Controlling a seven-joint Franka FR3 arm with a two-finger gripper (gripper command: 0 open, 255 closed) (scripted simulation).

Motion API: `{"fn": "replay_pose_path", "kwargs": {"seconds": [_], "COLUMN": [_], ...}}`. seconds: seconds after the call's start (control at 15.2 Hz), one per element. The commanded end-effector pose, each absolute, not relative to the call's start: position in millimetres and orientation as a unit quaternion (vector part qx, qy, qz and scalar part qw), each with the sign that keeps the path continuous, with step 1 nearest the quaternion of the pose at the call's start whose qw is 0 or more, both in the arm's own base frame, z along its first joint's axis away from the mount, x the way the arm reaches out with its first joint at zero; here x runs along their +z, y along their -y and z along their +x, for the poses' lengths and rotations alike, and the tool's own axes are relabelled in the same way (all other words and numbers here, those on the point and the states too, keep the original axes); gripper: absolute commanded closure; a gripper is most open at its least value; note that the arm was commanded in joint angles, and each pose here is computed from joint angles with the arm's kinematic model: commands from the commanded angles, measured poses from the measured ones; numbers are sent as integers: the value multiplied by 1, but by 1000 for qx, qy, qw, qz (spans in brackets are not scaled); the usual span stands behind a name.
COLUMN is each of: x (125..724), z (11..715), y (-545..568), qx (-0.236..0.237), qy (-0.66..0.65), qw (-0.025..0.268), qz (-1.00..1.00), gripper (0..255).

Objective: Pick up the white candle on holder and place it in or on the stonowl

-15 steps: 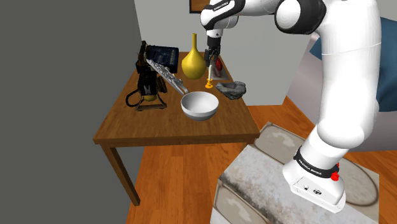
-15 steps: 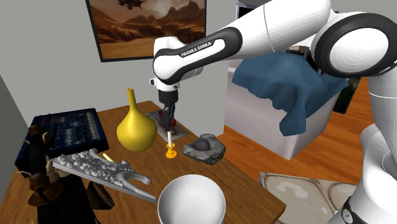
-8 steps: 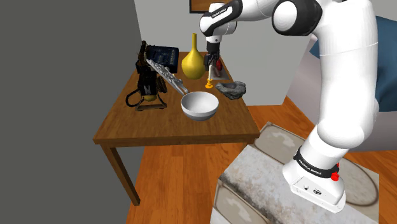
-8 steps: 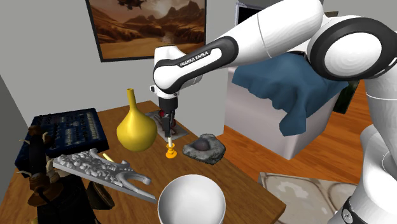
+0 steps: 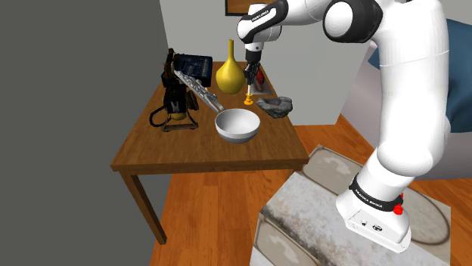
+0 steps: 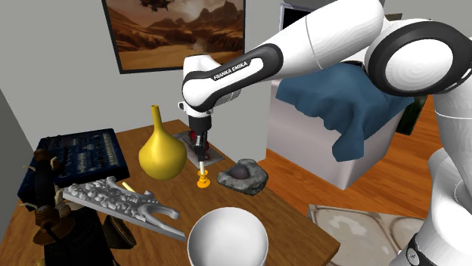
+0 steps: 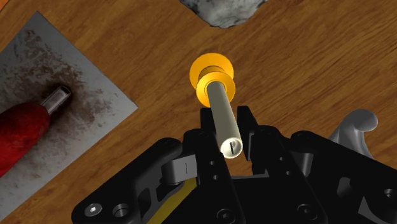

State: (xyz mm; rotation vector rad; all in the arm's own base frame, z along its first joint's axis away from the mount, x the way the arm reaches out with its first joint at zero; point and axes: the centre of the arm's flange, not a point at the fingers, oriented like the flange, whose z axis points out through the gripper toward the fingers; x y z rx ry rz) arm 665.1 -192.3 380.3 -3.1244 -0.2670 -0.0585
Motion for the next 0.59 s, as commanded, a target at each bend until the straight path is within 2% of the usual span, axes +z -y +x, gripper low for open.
{"fn": "replay_pose_path", "kwargs": {"seconds": [0.0,0.53], "x": [380,391], "z": [665,665], "y": [192,192], "qx": [-19,-19], "qy": [85,85], "qw": [3,3], "qz": [-996,-996], "gripper": [255,255]}}
